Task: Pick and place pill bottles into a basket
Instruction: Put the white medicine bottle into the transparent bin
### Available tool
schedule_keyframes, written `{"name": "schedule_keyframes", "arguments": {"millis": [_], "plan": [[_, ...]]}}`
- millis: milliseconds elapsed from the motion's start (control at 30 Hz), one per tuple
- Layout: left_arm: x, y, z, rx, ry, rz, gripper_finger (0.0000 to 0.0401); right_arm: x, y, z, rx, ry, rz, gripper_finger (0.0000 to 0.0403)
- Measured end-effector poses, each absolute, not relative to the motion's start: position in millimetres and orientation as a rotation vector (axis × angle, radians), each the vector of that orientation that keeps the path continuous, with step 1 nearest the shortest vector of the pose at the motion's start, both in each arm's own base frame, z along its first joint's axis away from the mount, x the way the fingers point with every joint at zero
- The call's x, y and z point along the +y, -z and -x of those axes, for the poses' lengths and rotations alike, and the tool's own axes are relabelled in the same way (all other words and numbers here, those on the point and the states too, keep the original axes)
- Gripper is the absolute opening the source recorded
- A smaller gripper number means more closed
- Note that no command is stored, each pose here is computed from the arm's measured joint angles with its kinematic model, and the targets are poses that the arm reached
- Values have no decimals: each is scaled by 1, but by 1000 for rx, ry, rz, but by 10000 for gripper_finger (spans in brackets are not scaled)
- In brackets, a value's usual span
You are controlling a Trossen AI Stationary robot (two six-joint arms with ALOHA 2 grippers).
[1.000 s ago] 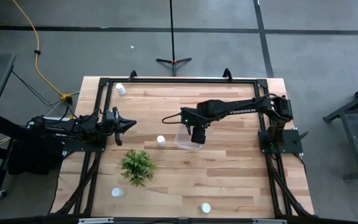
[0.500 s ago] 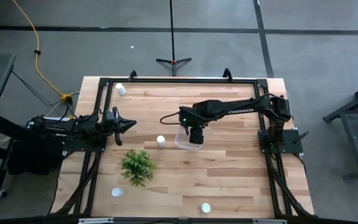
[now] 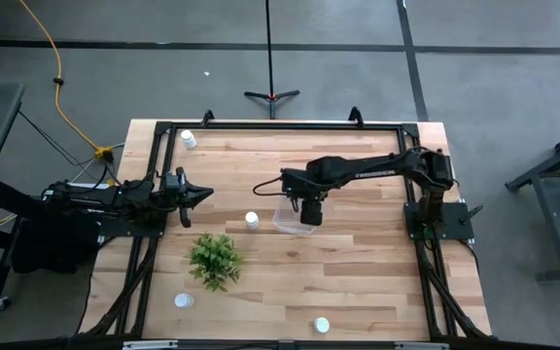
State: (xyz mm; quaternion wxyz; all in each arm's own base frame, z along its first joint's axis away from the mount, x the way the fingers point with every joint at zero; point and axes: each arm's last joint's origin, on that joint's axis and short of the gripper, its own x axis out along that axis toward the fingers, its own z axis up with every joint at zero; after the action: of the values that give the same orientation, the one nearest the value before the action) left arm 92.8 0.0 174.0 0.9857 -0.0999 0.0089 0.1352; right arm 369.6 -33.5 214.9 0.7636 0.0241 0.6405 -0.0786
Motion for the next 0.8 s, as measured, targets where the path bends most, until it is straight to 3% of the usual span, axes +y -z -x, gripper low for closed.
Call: {"name": "schedule_keyframes", "arguments": {"millis": [333, 800], "plan": [[0, -174, -93, 18, -271, 201, 46, -34, -206, -372, 1423, 174, -69, 147], [0, -174, -93, 18, -271, 201, 46, -33, -206, -369, 1447, 156, -53, 184]]}}
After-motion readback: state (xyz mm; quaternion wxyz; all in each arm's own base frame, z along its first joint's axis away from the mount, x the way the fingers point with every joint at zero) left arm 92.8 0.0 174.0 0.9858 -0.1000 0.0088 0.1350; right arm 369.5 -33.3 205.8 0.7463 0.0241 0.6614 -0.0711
